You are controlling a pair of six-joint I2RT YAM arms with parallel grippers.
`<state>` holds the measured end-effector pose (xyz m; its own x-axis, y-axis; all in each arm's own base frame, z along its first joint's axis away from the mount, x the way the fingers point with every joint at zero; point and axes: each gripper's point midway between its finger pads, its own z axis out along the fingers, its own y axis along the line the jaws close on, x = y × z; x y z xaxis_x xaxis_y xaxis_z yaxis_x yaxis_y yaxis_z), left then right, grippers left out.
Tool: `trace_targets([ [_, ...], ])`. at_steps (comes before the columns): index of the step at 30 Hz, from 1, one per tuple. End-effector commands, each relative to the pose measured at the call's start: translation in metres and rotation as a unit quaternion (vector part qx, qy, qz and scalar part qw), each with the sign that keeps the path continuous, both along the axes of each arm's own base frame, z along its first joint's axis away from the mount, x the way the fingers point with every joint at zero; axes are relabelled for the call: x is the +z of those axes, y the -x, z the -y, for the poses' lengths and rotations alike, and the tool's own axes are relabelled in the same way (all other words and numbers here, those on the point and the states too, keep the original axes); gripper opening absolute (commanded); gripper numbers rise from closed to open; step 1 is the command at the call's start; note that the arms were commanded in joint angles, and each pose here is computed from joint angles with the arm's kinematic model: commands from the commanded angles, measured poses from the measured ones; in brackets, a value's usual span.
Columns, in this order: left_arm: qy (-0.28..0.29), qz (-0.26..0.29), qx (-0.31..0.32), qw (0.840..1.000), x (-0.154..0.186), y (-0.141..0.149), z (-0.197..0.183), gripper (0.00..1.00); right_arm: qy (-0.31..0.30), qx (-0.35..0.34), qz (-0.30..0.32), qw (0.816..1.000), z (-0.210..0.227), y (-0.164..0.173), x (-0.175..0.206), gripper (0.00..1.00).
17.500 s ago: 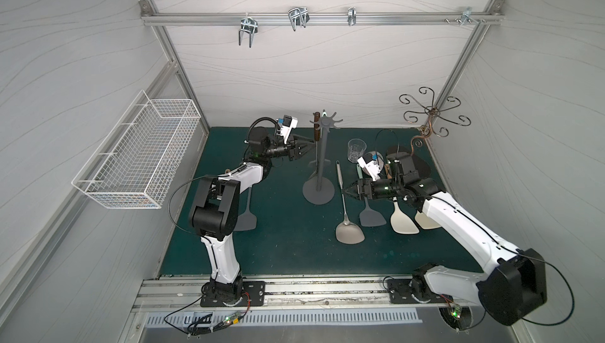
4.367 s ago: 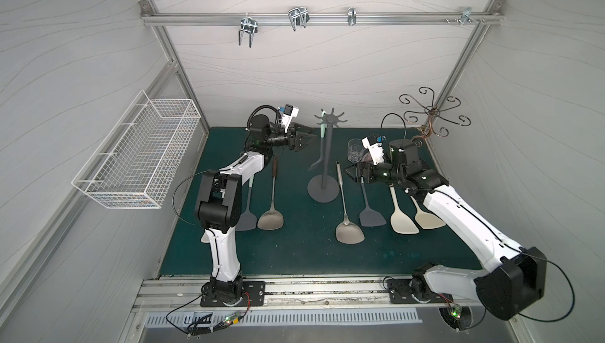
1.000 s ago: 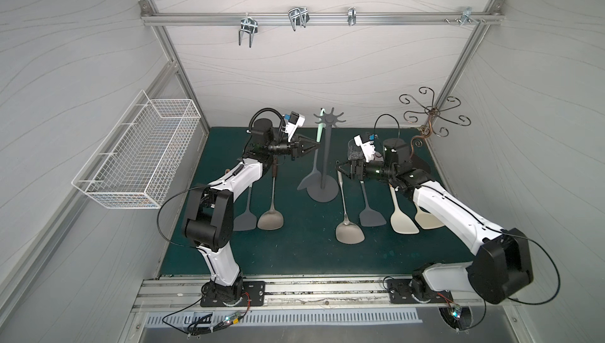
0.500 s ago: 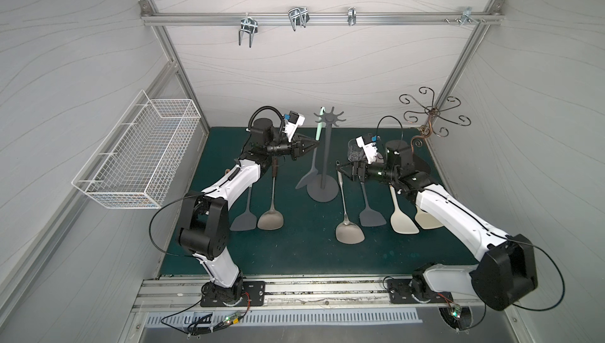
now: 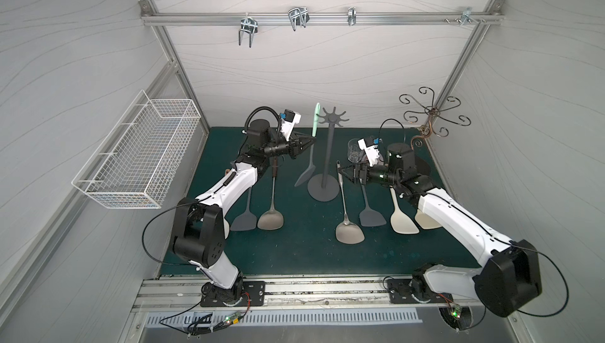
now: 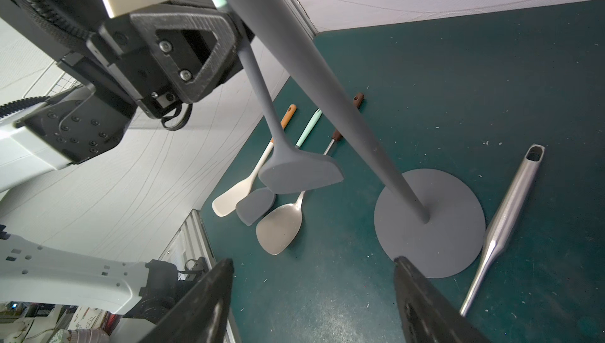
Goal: Take the spatula off the kitchen utensil rack
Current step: Take off the spatula from the rack.
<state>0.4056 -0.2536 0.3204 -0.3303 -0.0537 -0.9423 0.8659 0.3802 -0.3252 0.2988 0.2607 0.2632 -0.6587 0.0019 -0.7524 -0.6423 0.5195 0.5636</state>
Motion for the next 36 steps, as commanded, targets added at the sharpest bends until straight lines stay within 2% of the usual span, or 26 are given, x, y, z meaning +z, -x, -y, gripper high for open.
trace_targets([
  [1,-0.014,0.051,0.042,0.998,0.024,-0.005,-0.009,0.00,-0.015,0.003,0.016,1.000,0.000,0.006,0.013,0.78],
  [9,-0.046,0.026,0.119,0.992,0.020,-0.008,-0.029,0.00,-0.013,-0.003,0.016,1.000,0.004,0.010,0.014,0.78],
  [14,-0.046,-0.032,0.197,0.979,0.017,-0.005,-0.053,0.00,-0.014,-0.005,0.010,1.000,0.007,0.015,0.014,0.77],
  [23,-0.028,-0.170,0.303,0.937,-0.006,0.022,-0.090,0.00,-0.017,0.005,0.007,1.000,0.013,0.040,0.021,0.79],
  [30,-0.055,-0.234,0.347,0.907,-0.027,0.046,-0.109,0.00,-0.006,0.017,-0.013,1.000,0.014,0.064,0.017,0.80],
  [36,-0.102,-0.270,0.375,0.881,-0.040,0.068,-0.113,0.00,0.013,0.024,-0.030,0.999,0.018,0.083,0.007,0.84],
])
